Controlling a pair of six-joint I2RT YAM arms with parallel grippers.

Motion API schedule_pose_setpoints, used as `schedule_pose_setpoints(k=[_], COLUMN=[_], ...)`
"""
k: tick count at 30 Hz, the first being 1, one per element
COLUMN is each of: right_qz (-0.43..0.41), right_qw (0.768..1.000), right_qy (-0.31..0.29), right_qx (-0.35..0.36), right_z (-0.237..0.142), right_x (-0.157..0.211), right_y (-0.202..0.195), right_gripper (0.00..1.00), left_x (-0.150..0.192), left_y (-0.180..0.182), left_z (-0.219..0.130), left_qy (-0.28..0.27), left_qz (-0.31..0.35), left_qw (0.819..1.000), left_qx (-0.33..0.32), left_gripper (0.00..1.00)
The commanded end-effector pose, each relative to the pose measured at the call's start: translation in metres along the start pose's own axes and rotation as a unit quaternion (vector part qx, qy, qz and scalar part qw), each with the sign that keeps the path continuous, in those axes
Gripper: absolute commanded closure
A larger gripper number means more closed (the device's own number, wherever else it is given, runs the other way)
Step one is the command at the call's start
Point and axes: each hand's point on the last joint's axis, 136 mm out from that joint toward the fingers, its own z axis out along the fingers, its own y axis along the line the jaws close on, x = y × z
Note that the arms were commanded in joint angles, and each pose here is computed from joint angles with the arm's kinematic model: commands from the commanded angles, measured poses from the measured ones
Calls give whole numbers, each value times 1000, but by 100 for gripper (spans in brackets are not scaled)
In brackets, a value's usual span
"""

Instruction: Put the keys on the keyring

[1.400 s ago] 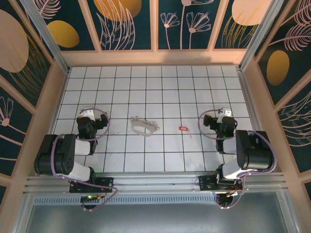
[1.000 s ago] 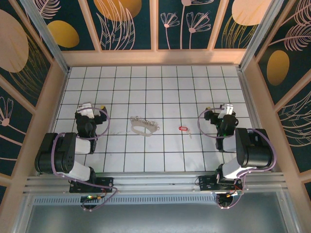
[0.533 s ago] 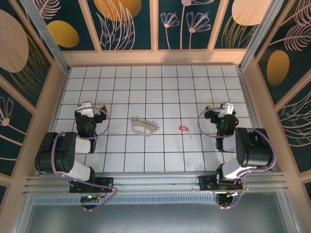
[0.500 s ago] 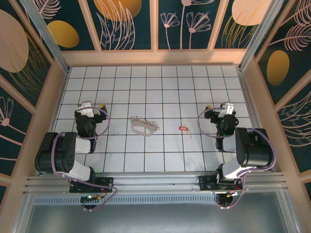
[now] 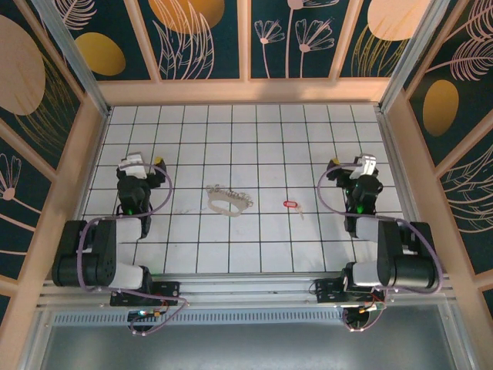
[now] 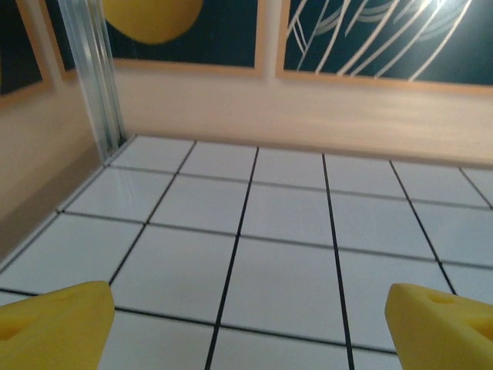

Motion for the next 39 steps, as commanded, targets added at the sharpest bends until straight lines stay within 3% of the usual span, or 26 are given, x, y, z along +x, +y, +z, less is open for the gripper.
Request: schedule_pose_setpoints(k=[1, 3, 6, 8, 12, 16, 22, 27, 32, 39], right_qz=[63, 128, 175, 177, 177, 168, 140, 125, 108, 95], right_qw=[997, 987, 979, 981, 978, 966, 940, 916, 900, 873], right_qy=[8, 20, 40, 60, 92, 144, 222, 267, 299, 343], right_qx=[48, 90, 93, 54, -64, -137, -218, -271, -300, -333], right_z=[1, 1, 2, 3, -11, -27, -60, -92, -113, -122], right_x=[-18, -26, -37, -43, -43, -24, 24, 58, 85, 120], right_y=[-14, -28, -31, -15, 33, 79, 148, 191, 219, 250], right_gripper=[1, 1, 1, 1, 7, 16, 22, 25, 29, 44], left_x=[-14, -25, -45, -58, -78, -83, -58, -31, -22, -11], left_y=[4, 3, 2, -1, -12, -47, -125, -171, -191, -192], left_z=[-2, -2, 1, 1, 1, -1, -14, -37, -50, -51], left_qy=[-1, -1, 1, -2, -2, 20, 92, 133, 152, 172], left_qz=[-4, -8, -30, -60, -142, -179, -219, -220, -235, -237], left_qw=[1000, 1000, 999, 998, 990, 983, 962, 951, 941, 938], left_qx=[-16, -18, -19, -14, 6, 42, 134, 173, 191, 184], left_gripper=[8, 8, 7, 2, 1, 1, 1, 1, 1, 1])
